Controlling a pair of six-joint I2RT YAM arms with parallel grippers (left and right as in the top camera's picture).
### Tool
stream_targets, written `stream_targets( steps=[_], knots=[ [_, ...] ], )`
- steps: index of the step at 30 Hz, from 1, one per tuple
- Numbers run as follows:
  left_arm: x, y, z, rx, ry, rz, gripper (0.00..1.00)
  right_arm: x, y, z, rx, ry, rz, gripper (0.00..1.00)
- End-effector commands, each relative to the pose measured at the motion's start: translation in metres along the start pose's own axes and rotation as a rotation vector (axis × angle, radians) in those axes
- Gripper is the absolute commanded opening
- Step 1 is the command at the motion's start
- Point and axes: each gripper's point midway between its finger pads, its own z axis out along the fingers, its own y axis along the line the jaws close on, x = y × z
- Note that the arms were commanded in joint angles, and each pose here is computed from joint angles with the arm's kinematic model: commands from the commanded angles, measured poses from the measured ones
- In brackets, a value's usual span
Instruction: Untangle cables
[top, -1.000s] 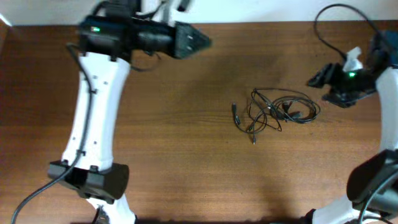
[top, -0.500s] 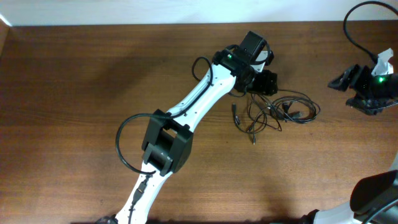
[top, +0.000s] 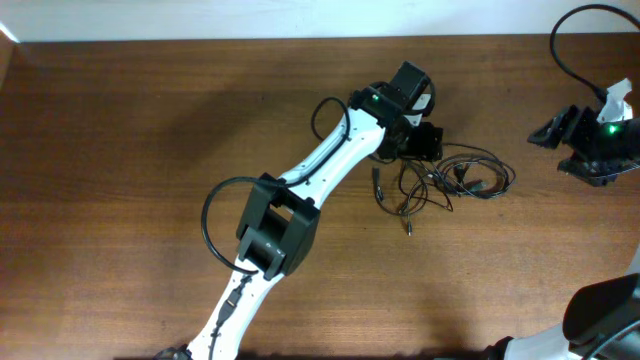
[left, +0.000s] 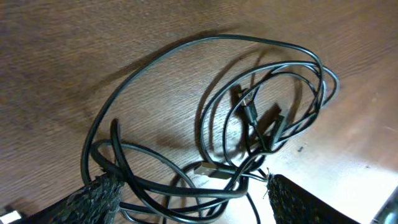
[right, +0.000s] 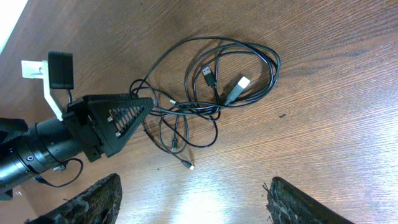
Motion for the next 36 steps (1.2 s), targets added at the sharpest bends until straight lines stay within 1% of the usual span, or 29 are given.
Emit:
stream_targets(
  steps=[1, 4, 6, 8, 9, 11, 12, 14, 16, 17, 18, 19, 21, 23, 27, 30, 32, 34, 35, 36],
  knots=[
    [0.000, 0.016, 0.013, -0.151, -0.038, 0.059, 0.75, -0.001, 0.000, -0.002, 0.012, -0.005, -0.023, 0.76],
    [0.004, 0.024, 0.025, -0.266, -0.059, 0.111, 0.70, -0.001, 0.000, -0.002, 0.011, -0.005, -0.022, 0.76],
    [0.013, 0.025, 0.043, -0.273, -0.032, 0.138, 0.67, 0.000, 0.000, -0.002, 0.012, 0.000, -0.021, 0.75],
    [0.020, 0.033, 0.058, -0.283, -0.007, 0.135, 0.58, 0.001, -0.002, -0.002, 0.023, 0.002, -0.023, 0.76],
    [0.022, 0.035, 0.061, -0.286, -0.002, 0.134, 0.50, 0.001, -0.003, -0.002, 0.027, 0.002, -0.022, 0.76],
    [0.019, 0.039, 0.059, -0.289, -0.001, 0.154, 0.12, 0.001, -0.003, -0.002, 0.027, 0.002, -0.022, 0.76],
    [0.016, 0.043, 0.051, -0.293, -0.003, 0.148, 0.00, 0.001, -0.003, -0.002, 0.027, 0.004, -0.021, 0.76],
    [0.006, 0.047, 0.027, -0.297, -0.021, 0.123, 0.00, 0.002, -0.003, -0.002, 0.027, 0.006, -0.025, 0.76],
    [-0.017, 0.045, -0.021, -0.282, -0.092, 0.101, 0.00, 0.003, 0.001, 0.000, 0.026, 0.010, -0.035, 0.76],
    [-0.034, 0.022, -0.072, -0.183, -0.153, 0.180, 0.00, 0.007, 0.010, 0.004, 0.021, 0.024, -0.062, 0.75],
    [-0.039, 0.008, -0.097, -0.120, -0.179, 0.217, 0.00, 0.011, 0.020, 0.009, 0.017, 0.037, -0.092, 0.75],
    [-0.042, -0.014, -0.135, -0.022, -0.219, 0.245, 0.00, 0.015, 0.033, 0.015, 0.009, 0.048, -0.134, 0.75],
    [-0.037, -0.051, -0.191, 0.154, -0.266, 0.320, 0.00, 0.024, 0.061, 0.026, -0.021, 0.061, -0.220, 0.75],
    [-0.031, -0.071, -0.232, 0.256, -0.301, 0.348, 0.00, 0.033, 0.092, 0.033, -0.097, 0.077, -0.287, 0.75],
    [-0.022, -0.085, -0.276, 0.410, -0.317, 0.372, 0.00, 0.045, 0.135, 0.037, -0.244, 0.088, -0.372, 0.75],
    [-0.022, -0.080, -0.291, 0.485, -0.311, 0.354, 0.00, 0.053, 0.154, 0.037, -0.310, 0.099, -0.410, 0.75],
    [-0.024, -0.075, -0.301, 0.531, -0.311, 0.333, 0.00, 0.060, 0.163, 0.040, -0.320, 0.114, -0.430, 0.75],
    [-0.024, -0.076, -0.307, 0.566, -0.312, 0.342, 0.00, 0.068, 0.170, 0.044, -0.324, 0.133, -0.454, 0.75],
    [-0.023, -0.080, -0.311, 0.601, -0.311, 0.354, 0.00, 0.073, 0.176, 0.048, -0.327, 0.145, -0.471, 0.75],
    [-0.020, -0.086, -0.316, 0.645, -0.307, 0.374, 0.00, 0.075, 0.179, 0.053, -0.326, 0.160, -0.451, 0.73]
  ],
)
